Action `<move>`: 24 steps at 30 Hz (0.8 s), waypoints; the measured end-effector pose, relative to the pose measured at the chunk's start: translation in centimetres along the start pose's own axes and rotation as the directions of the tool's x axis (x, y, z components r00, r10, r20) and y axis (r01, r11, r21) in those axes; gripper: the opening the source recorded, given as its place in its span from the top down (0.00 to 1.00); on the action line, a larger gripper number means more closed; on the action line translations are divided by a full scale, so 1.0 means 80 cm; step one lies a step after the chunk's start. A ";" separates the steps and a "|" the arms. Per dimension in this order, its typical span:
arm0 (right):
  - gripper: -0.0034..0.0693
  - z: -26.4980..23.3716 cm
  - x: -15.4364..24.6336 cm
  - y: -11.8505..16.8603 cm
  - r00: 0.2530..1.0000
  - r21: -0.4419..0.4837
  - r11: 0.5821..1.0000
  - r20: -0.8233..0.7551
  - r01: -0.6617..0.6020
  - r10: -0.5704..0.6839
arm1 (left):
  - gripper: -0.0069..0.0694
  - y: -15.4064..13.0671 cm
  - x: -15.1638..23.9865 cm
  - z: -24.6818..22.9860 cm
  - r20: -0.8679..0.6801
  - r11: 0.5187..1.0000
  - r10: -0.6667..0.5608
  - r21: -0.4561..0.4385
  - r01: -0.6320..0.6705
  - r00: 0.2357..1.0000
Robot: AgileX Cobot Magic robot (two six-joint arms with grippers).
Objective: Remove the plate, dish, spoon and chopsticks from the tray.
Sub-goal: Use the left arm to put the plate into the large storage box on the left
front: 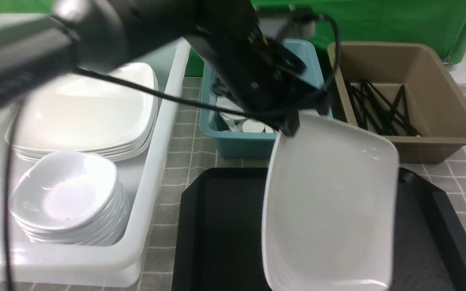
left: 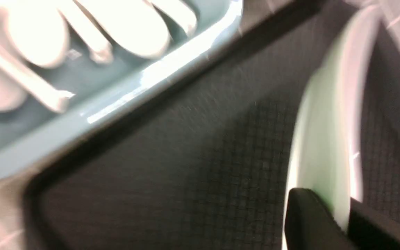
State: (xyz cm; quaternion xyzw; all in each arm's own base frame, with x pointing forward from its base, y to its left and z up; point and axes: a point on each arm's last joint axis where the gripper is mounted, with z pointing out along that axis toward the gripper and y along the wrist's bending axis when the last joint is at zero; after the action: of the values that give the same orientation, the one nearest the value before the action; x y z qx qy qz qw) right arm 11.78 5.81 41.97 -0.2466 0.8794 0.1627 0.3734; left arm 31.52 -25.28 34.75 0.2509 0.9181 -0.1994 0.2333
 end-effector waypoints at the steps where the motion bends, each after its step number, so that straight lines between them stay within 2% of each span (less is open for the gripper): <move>1: 0.89 0.000 -0.004 0.003 1.000 -0.029 1.000 0.017 0.010 -0.009 | 0.87 0.005 -0.001 -0.013 0.026 1.000 -0.002 -0.005 0.002 1.000; 3: 0.90 0.001 -0.011 0.005 0.999 -0.063 0.998 0.033 0.021 -0.019 | 0.87 0.015 -0.003 -0.036 0.062 1.000 -0.020 -0.008 0.020 0.998; 6: 0.92 0.005 -0.038 0.007 0.996 -0.121 0.991 0.072 0.060 -0.052 | 0.87 0.051 -0.007 -0.098 0.176 0.995 -0.100 0.014 0.099 0.979; 8: 0.92 0.011 -0.049 0.005 0.996 -0.135 0.988 0.071 0.070 -0.061 | 0.87 0.067 -0.008 -0.119 0.219 0.991 -0.135 0.025 0.133 0.966; 10: 0.92 0.020 -0.078 0.010 0.991 -0.176 0.978 0.080 0.116 -0.103 | 0.87 0.117 0.000 -0.167 0.313 0.974 -0.222 0.022 0.227 0.923; 13: 0.92 0.031 -0.100 0.018 0.986 -0.210 0.965 0.084 0.156 -0.141 | 0.87 0.153 0.011 -0.196 0.373 0.955 -0.280 0.018 0.295 0.884; 16: 0.92 0.061 -0.140 0.034 0.979 -0.219 0.954 0.069 0.203 -0.192 | 0.87 0.217 0.048 -0.230 0.477 0.898 -0.400 0.033 0.439 0.782; 18: 0.92 0.073 -0.154 0.042 0.973 -0.212 0.950 0.061 0.229 -0.221 | 0.87 0.239 0.065 -0.236 0.522 0.865 -0.453 0.063 0.497 0.723; 20: 0.92 0.091 -0.178 0.059 0.963 -0.206 0.940 0.069 0.271 -0.262 | 0.87 0.276 0.098 -0.240 0.594 0.796 -0.532 0.107 0.596 0.604; 21: 0.92 0.097 -0.180 0.060 0.963 -0.207 0.941 0.065 0.269 -0.261 | 0.87 0.279 0.101 -0.240 0.598 0.791 -0.533 0.101 0.603 0.598; 22: 0.92 0.111 -0.194 0.072 0.959 -0.212 0.936 0.078 0.282 -0.272 | 0.87 0.300 0.123 -0.238 0.641 0.745 -0.563 0.120 0.657 0.521; 24: 0.92 0.126 -0.213 0.084 0.951 -0.212 0.928 0.119 0.306 -0.286 | 0.87 0.319 0.144 -0.233 0.680 0.695 -0.584 0.137 0.705 0.443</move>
State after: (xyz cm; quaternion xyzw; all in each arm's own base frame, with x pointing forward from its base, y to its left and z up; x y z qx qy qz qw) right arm 24.08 21.45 48.49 -0.4103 0.7907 0.2148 0.4003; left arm 30.70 8.27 37.43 -0.2301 0.8034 -0.2723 0.4770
